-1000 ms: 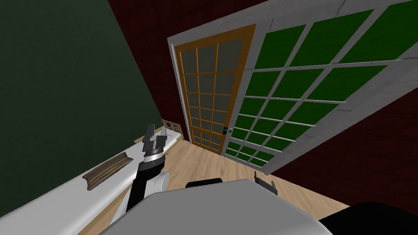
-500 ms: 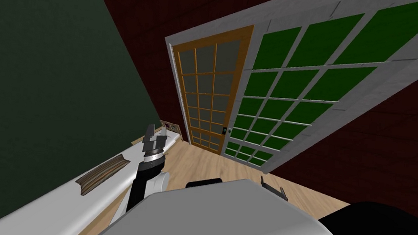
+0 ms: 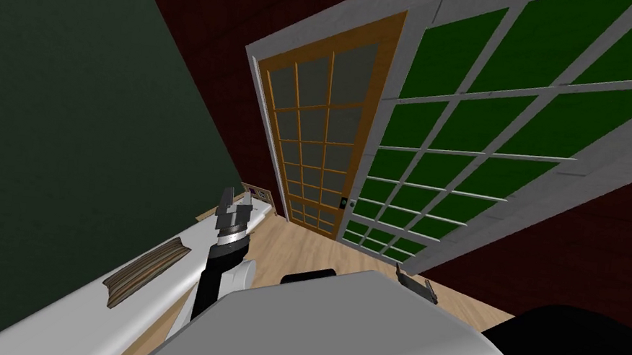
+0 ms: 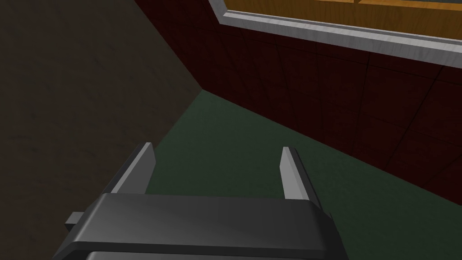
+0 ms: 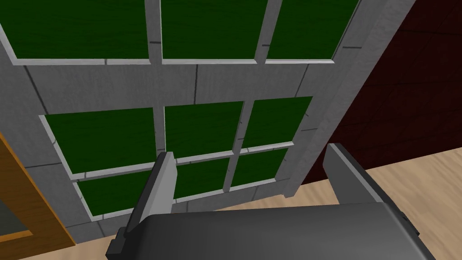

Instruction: Pull the door open

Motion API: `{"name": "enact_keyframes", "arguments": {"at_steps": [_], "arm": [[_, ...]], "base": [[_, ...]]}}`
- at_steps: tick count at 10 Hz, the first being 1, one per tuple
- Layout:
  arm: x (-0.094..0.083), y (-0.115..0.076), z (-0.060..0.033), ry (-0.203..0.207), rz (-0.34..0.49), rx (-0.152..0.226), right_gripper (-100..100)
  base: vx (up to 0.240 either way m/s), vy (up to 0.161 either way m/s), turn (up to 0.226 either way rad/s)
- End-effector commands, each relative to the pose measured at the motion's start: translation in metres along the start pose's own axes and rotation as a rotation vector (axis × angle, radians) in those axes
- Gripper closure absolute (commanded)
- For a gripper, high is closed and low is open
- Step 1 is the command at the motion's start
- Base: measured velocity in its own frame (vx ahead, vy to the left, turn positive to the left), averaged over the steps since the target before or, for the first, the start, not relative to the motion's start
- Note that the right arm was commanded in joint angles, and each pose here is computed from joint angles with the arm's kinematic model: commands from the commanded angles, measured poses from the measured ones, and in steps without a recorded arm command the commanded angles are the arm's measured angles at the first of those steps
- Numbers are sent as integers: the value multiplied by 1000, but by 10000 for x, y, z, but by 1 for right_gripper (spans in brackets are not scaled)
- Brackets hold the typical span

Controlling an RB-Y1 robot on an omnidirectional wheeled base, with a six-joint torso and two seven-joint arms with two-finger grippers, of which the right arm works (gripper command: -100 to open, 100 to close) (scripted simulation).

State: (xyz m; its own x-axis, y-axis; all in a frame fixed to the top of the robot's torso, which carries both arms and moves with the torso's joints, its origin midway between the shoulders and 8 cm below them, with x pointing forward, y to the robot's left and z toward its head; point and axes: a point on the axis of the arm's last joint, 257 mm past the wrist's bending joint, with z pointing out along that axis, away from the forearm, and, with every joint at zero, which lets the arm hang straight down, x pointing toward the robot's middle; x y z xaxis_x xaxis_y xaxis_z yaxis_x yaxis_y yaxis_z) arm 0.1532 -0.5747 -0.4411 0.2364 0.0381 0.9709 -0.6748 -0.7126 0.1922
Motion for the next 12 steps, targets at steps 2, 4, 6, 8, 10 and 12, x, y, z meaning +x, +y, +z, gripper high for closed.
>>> {"name": "enact_keyframes", "arguments": {"at_steps": [2,4,6,8,10,12], "arm": [[104,-144,120,28,27,25,-100],[207,-303,210,52,52,48,-100],[250,-375,245,62,62,58,-100],[373,-578,333,90,89,85,-100],[478,-744,398,112,112,107,-100],[629,-980,477,143,142,138,-100]], "base": [[196,-14,108],[221,-26,116],[119,-18,43],[143,-2,121],[195,-21,110],[210,-1,155]]}}
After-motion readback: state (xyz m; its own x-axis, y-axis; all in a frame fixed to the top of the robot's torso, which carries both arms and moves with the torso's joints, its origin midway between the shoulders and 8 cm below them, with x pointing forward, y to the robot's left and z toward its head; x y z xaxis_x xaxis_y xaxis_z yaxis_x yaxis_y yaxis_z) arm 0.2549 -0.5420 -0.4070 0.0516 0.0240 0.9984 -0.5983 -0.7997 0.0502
